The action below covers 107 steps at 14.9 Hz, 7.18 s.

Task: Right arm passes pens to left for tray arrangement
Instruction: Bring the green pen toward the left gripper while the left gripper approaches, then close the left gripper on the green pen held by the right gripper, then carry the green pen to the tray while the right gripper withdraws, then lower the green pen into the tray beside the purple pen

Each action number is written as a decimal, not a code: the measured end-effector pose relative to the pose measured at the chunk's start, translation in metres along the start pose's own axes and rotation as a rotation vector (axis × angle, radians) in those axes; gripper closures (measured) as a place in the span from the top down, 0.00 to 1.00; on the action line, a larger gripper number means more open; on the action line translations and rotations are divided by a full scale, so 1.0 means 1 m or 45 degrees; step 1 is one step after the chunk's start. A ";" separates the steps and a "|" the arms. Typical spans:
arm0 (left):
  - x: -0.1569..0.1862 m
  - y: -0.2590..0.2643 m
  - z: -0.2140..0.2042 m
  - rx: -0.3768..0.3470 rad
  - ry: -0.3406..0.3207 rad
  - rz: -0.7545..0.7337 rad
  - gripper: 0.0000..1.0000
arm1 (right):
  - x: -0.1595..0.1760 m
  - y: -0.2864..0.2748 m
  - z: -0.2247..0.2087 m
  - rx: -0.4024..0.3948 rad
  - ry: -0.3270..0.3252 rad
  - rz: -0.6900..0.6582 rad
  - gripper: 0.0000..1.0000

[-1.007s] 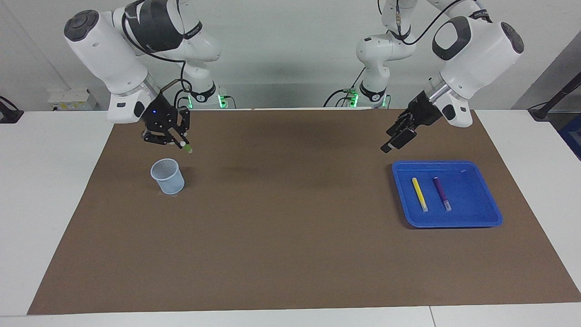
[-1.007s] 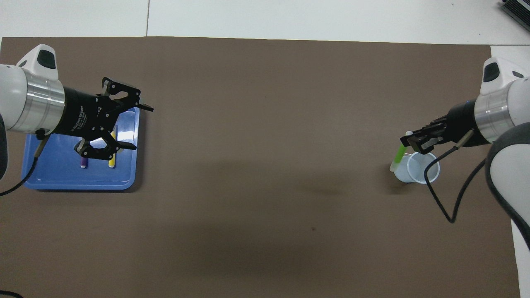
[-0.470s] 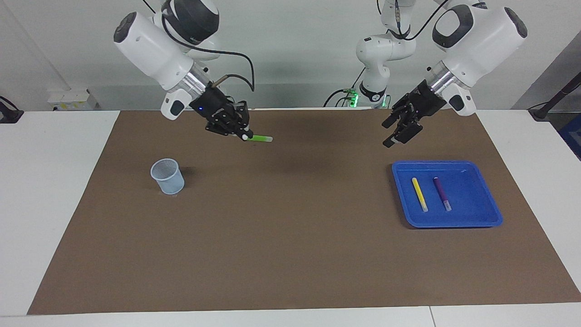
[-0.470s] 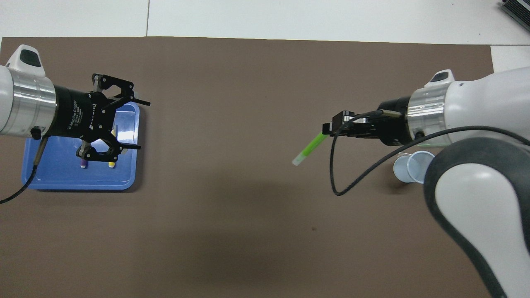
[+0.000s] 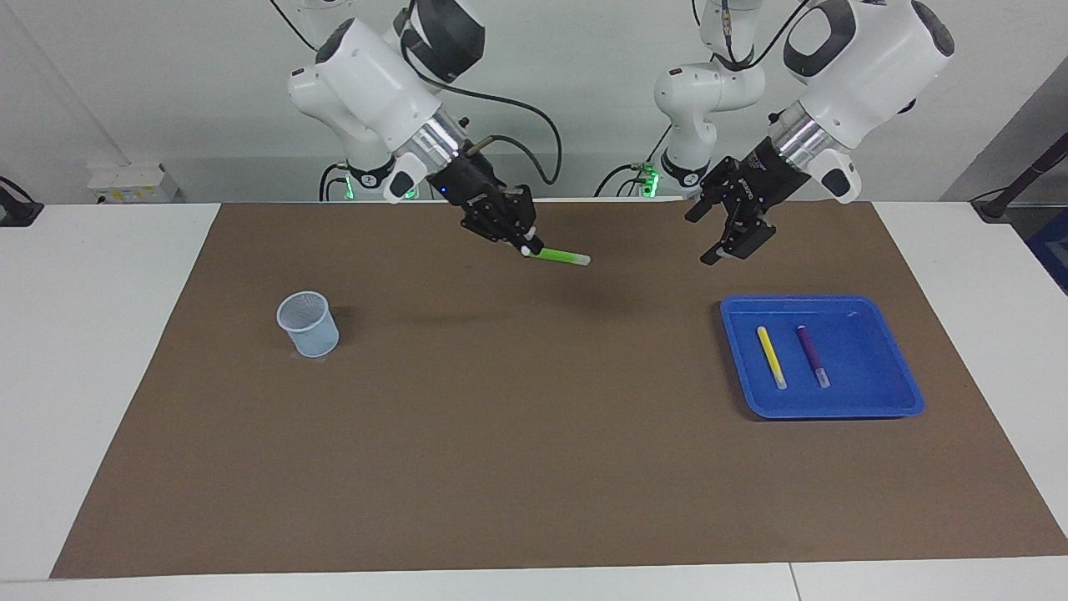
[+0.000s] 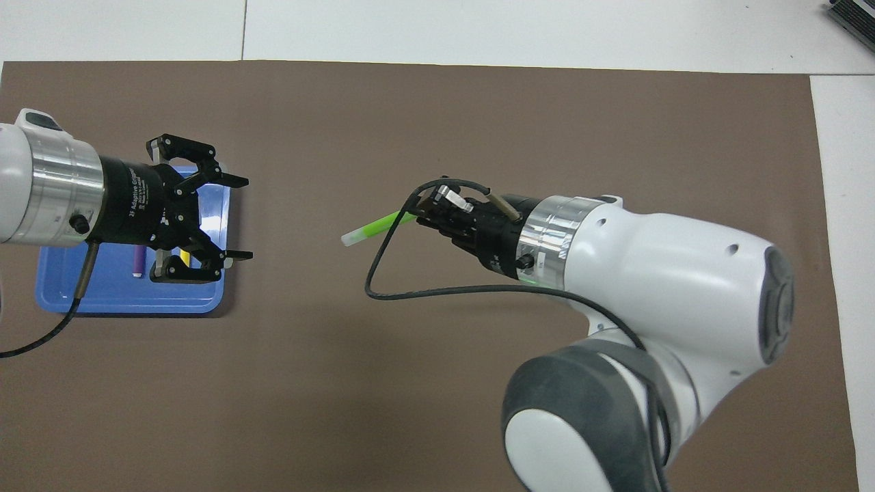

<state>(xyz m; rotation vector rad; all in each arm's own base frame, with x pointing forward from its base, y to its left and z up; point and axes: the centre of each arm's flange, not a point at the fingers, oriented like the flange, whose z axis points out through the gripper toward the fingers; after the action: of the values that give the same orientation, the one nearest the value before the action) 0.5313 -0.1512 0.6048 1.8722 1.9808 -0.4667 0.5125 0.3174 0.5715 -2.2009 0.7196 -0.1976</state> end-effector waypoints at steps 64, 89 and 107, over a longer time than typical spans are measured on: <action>0.093 -0.026 -0.012 0.455 0.298 1.842 0.18 | 0.049 0.077 -0.032 -0.638 -0.188 -0.501 1.00; 0.362 0.030 0.068 0.538 0.463 2.177 0.18 | 0.197 0.175 -0.117 -1.006 -0.328 -1.000 1.00; 0.410 0.052 0.123 0.422 0.559 2.183 0.59 | 0.199 0.178 -0.130 -1.018 -0.370 -0.973 1.00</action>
<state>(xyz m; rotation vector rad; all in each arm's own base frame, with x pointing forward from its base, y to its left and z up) 0.5701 0.1514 0.2999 3.1128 -0.1470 0.1939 0.5535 0.0300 0.5100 -3.0922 -0.3124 0.0551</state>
